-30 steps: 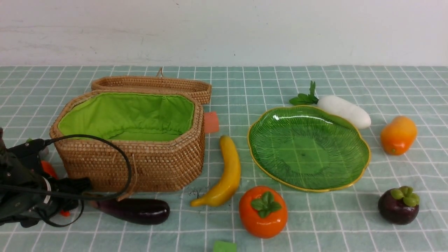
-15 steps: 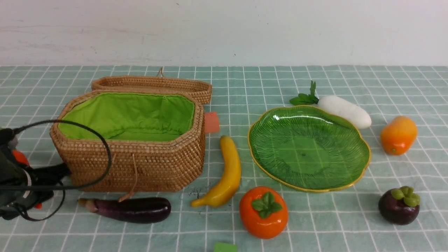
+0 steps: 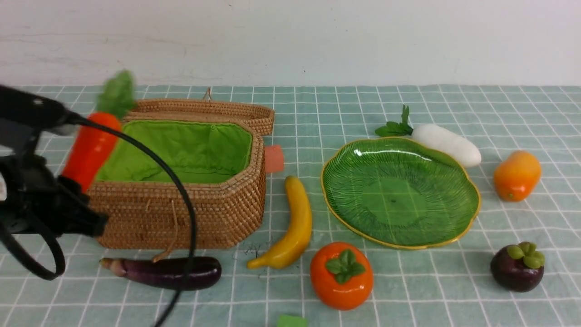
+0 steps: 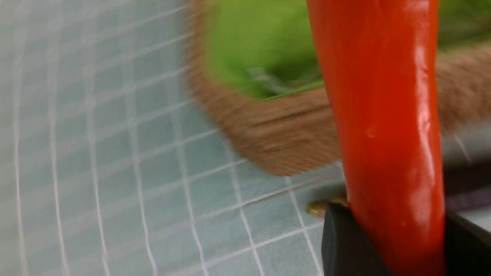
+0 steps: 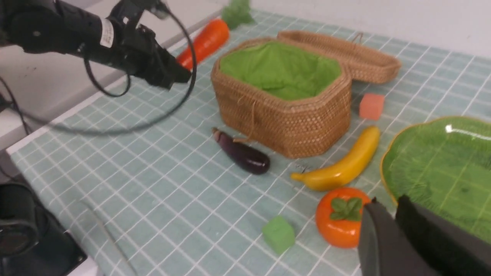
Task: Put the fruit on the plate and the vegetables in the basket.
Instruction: Use the left arm to grab a carrot and put it into the left basket, then use the left arm to grab an eggplant and put it into the left basket
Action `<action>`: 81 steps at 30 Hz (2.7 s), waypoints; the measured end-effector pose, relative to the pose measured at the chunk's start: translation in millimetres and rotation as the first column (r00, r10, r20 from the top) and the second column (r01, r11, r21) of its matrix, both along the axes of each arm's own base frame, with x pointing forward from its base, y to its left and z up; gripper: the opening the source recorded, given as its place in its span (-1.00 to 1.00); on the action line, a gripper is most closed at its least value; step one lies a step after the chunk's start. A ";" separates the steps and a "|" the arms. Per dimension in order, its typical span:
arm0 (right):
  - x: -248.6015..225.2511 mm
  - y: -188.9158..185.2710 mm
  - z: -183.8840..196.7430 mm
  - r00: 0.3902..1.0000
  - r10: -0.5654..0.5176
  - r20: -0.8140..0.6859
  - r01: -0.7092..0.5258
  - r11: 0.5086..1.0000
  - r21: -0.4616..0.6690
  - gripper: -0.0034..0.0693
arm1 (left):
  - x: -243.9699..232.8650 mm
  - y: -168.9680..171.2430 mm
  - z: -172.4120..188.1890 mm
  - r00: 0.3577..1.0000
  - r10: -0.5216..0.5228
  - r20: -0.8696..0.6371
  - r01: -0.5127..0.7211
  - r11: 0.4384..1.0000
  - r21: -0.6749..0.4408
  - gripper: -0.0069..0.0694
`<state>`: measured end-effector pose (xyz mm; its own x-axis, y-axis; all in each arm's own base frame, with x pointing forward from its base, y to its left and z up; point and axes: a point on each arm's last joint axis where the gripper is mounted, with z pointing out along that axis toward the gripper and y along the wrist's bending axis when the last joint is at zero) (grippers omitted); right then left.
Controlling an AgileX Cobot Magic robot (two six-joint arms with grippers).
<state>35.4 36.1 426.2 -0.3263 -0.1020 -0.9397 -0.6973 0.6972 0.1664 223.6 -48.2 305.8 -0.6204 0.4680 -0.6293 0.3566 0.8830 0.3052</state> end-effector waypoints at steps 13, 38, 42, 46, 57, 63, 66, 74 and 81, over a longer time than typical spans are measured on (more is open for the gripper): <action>-1.1 -2.0 -6.7 0.999 -0.007 -0.051 0.004 0.998 -0.060 -0.67 | 99.7 -18.1 5.0 0.848 -0.442 -0.293 0.527 0.641 0.559 -0.21; -1.3 -2.0 -7.2 0.999 0.002 -0.040 -0.005 0.997 -0.077 -0.66 | 102.8 -19.7 19.5 0.939 -0.330 -0.091 0.333 0.815 0.474 0.62; -1.3 -2.0 -7.2 0.999 0.001 -0.040 -0.004 0.997 -0.077 -0.66 | 83.1 -31.0 30.3 0.960 -0.274 -0.062 0.281 0.928 0.244 0.52; -2.7 -2.1 -9.7 0.998 0.008 -0.069 -0.014 0.996 -0.092 -0.65 | 32.6 -63.4 39.3 0.932 -0.349 -0.100 0.354 0.934 0.039 -0.04; -4.7 -1.3 -11.1 0.995 0.024 -0.094 -0.033 0.995 -0.092 -0.65 | -10.4 -99.5 -55.5 0.708 -0.478 -0.521 0.572 0.820 0.025 -0.25; -8.2 1.8 -10.6 0.992 0.069 -0.110 -0.077 0.995 -0.070 -0.65 | 21.1 -110.3 -76.5 0.755 -0.517 -0.404 0.613 0.774 0.156 0.56; -10.6 3.6 -10.5 0.987 0.094 -0.132 -0.101 0.994 -0.049 -0.65 | 30.9 -111.6 -89.9 0.747 -0.519 -0.416 0.637 0.739 0.221 0.71; -13.4 5.6 -10.2 0.980 0.123 -0.157 -0.128 0.991 -0.023 -0.65 | 48.5 -113.3 -116.0 0.758 -0.493 -0.427 0.637 0.699 0.324 0.67; -14.2 6.1 -10.2 0.979 0.137 -0.149 -0.143 0.989 -0.028 -0.65 | 55.4 -118.2 -137.3 0.746 -0.495 -0.445 0.650 0.688 0.323 0.66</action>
